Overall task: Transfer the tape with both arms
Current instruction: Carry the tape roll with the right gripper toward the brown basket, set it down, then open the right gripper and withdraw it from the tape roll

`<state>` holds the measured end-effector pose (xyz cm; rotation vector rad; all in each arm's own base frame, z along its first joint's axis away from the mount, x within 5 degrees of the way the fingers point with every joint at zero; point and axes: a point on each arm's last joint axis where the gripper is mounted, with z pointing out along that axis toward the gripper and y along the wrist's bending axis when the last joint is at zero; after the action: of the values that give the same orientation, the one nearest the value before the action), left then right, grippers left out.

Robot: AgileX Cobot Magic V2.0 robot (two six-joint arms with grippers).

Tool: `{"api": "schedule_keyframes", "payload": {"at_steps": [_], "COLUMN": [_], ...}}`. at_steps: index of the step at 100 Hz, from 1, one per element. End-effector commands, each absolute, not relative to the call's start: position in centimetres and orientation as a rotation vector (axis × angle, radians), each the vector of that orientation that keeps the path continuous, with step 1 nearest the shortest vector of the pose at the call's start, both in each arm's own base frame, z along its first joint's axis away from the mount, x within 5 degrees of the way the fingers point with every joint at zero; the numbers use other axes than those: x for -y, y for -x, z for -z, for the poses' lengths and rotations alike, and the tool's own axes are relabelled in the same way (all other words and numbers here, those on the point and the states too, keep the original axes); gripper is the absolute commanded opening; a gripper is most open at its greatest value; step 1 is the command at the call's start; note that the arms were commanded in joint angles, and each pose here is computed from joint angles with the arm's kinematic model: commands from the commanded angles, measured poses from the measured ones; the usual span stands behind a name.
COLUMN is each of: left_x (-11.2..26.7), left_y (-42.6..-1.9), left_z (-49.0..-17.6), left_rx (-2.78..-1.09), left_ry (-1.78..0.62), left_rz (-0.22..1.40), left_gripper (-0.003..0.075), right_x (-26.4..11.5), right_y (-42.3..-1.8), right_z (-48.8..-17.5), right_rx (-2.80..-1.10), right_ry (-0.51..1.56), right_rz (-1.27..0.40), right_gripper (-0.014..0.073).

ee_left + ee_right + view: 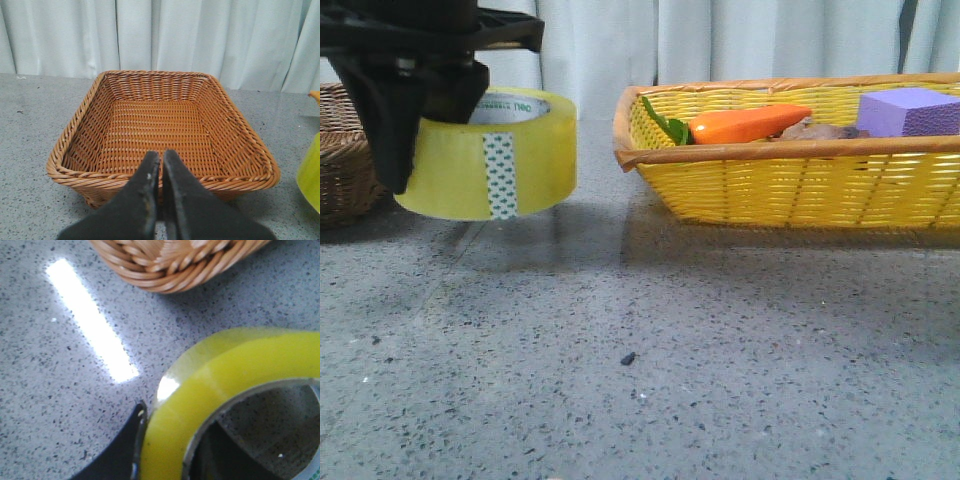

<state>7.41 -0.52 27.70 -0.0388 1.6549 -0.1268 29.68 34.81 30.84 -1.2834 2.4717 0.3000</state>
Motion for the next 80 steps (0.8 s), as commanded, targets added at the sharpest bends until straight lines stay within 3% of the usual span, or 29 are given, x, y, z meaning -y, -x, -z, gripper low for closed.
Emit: {"api": "schedule_keyframes", "payload": {"at_steps": [1,28,36,52,67,80], "left_x": [0.4,0.4,0.4,0.4,0.5,0.7], "left_y": [-7.5,-7.5,-7.5,-7.5,-7.4,-7.3], "left_z": [-29.4,-29.4,-29.4,-29.3,-29.8,-30.9], "left_rx": [-1.565,-1.567,-1.573,-1.578,-1.563,-1.495], "left_ry": [0.060,0.059,0.059,0.058,0.047,0.064], "left_rz": [0.129,0.129,0.130,0.130,0.141,0.208], "left_gripper": [-0.0021,-0.0021,-0.0021,-0.0021,-0.0020,-0.0020], "right_x": [-33.7,-34.0,-33.9,-33.5,-31.8,-29.5], "right_y": [-29.2,-29.6,-29.7,-29.3,-28.1,-26.6], "right_z": [-33.7,-32.6,-32.7,-33.9,-37.7,-41.8], "right_rx": [-2.434,-2.459,-2.458,-2.433,-2.358,-2.273], "right_ry": [1.275,1.280,1.277,1.266,1.224,1.169], "right_rz": [-0.299,-0.292,-0.292,-0.303,-0.333,-0.356], "right_gripper": [-0.0030,0.0241,0.0279,0.0278,0.0267,0.0109]}}
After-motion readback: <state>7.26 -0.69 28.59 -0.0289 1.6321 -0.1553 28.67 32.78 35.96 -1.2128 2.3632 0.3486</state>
